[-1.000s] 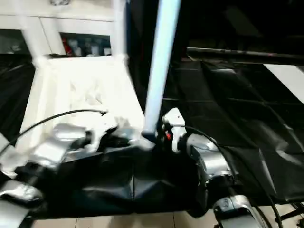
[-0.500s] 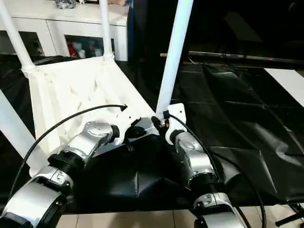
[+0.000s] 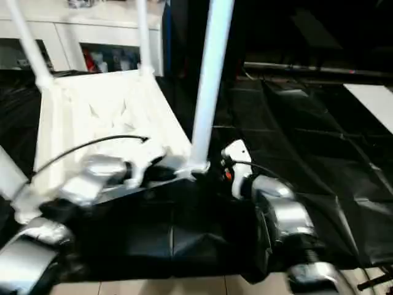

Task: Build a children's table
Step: Rotate leg to tighten

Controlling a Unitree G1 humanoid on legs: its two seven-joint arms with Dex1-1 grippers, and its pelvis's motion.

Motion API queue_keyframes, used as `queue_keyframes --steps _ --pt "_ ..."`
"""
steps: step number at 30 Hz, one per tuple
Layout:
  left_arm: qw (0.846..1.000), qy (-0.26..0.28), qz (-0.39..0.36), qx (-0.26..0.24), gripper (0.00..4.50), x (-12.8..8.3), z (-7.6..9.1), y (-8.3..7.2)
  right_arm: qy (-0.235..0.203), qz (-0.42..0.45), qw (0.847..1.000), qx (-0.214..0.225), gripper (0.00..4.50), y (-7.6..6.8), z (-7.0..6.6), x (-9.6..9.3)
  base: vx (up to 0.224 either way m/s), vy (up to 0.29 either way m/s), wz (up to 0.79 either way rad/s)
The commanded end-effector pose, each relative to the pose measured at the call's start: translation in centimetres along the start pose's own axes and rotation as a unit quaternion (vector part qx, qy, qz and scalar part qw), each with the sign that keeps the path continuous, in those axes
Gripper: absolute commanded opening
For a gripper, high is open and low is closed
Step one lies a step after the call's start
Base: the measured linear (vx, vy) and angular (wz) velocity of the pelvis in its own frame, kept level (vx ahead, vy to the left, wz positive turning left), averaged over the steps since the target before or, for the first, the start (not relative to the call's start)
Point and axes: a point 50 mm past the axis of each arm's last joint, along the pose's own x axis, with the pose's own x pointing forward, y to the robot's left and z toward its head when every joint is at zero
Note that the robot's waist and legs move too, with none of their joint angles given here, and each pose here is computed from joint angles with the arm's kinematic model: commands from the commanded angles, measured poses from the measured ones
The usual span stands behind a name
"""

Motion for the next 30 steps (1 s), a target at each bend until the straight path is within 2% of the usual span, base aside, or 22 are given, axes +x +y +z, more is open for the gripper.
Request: queue_keyframes --steps 1,5,14,15,17,20,23,25,30 --pt "0.995 -0.036 -0.095 0.003 0.0 0.4 0.3 -2.0 0.0 0.066 0.998 -0.008 3.25 1.3 0.7 0.6 0.0 0.0 0.0" --pt "0.989 -0.03 -0.147 0.004 0.0 -0.9 -0.3 -3.0 0.004 0.106 0.994 -0.023 3.25 1.6 1.0 0.3 0.0 0.0 0.0" --pt "0.985 -0.028 -0.169 0.003 0.0 -1.5 -0.3 -3.7 0.009 0.133 0.991 -0.031 3.25 2.2 0.9 0.4 0.0 0.0 0.0" --pt "0.985 -0.028 -0.17 0.003 0.0 -1.5 -0.2 -3.8 0.011 0.136 0.99 -0.03 3.08 2.2 0.9 0.4 0.0 0.0 0.0" --pt "0.985 -0.027 -0.17 0.003 0.0 -1.6 -0.2 -3.8 0.012 0.141 0.989 -0.028 3.08 2.2 0.7 0.4 0.0 0.0 0.0" --pt "0.985 -0.026 -0.169 0.003 0.0 -1.7 -0.1 -3.9 0.015 0.143 0.989 -0.026 2.73 2.2 0.5 0.3 0.0 0.0 0.0" --pt "0.986 -0.025 -0.168 0.002 0.0 -1.7 -0.2 -3.9 0.017 0.146 0.989 -0.022 2.63 2.1 0.4 0.2 0.0 0.0 0.0" --pt "0.986 -0.024 -0.167 0.001 0.0 -1.8 -0.3 -3.9 0.019 0.147 0.989 -0.021 2.36 2.1 0.2 0.2 0.0 0.0 0.0" --pt "0.986 -0.025 -0.166 -0.006 0.0 -1.8 -0.4 -4.0 0.022 0.142 0.99 -0.013 2.21 2.1 -0.3 0.1 0.0 0.0 0.0"
